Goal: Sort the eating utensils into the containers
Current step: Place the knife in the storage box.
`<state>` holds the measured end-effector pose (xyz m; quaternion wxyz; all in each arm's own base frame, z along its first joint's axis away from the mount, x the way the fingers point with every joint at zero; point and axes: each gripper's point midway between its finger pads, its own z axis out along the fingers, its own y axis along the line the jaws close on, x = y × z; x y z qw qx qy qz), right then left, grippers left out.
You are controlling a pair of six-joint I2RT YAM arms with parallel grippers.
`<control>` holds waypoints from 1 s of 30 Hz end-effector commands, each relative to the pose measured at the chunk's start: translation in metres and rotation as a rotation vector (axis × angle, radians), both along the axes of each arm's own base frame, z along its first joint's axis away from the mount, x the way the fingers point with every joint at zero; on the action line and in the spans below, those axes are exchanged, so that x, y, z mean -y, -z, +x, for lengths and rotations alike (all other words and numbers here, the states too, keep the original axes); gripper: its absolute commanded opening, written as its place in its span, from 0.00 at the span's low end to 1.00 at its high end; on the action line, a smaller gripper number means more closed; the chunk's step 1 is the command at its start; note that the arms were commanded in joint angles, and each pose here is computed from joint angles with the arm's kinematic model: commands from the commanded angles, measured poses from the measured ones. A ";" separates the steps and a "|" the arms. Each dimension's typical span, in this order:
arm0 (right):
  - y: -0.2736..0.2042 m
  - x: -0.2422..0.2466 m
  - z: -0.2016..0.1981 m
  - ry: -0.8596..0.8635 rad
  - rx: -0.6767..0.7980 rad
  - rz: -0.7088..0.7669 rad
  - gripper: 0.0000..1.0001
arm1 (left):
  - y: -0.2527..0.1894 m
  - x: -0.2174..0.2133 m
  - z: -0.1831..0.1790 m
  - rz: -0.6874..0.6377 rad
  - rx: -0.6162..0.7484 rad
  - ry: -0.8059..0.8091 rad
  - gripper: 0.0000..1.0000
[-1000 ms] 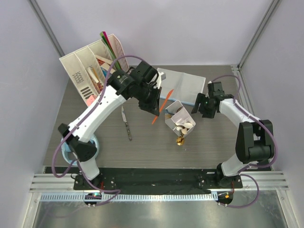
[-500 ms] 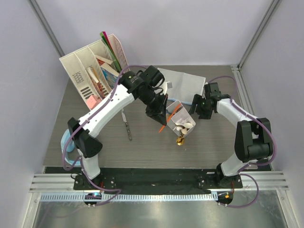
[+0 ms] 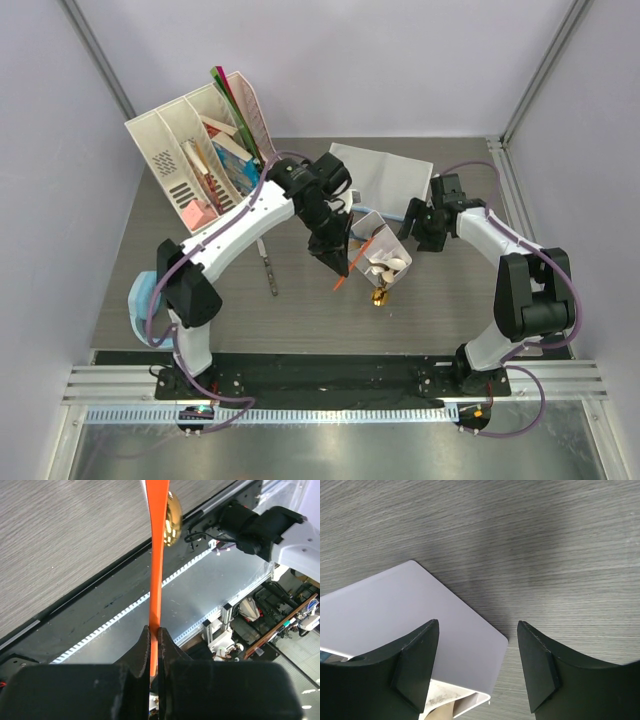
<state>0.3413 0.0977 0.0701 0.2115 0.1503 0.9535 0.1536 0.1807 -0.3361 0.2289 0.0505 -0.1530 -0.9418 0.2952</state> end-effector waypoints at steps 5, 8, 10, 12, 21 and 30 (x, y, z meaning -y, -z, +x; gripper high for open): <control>0.006 -0.009 -0.010 -0.004 -0.038 0.054 0.69 | 0.011 -0.043 -0.042 0.241 -0.255 0.017 0.00; 0.009 -0.011 -0.013 -0.004 -0.043 0.067 0.69 | 0.014 -0.043 -0.043 0.247 -0.265 0.019 0.00; 0.011 -0.014 -0.014 -0.011 -0.050 0.081 0.69 | 0.017 -0.042 -0.041 0.251 -0.269 0.021 0.00; 0.012 -0.014 -0.015 -0.008 -0.055 0.086 0.68 | 0.018 -0.040 -0.039 0.255 -0.269 0.017 0.00; 0.019 -0.011 -0.011 -0.022 -0.062 0.063 0.69 | 0.025 -0.027 -0.028 0.249 -0.289 0.012 0.00; 0.016 -0.012 -0.002 -0.023 -0.048 0.070 0.69 | 0.039 -0.025 -0.012 0.263 -0.338 -0.025 0.00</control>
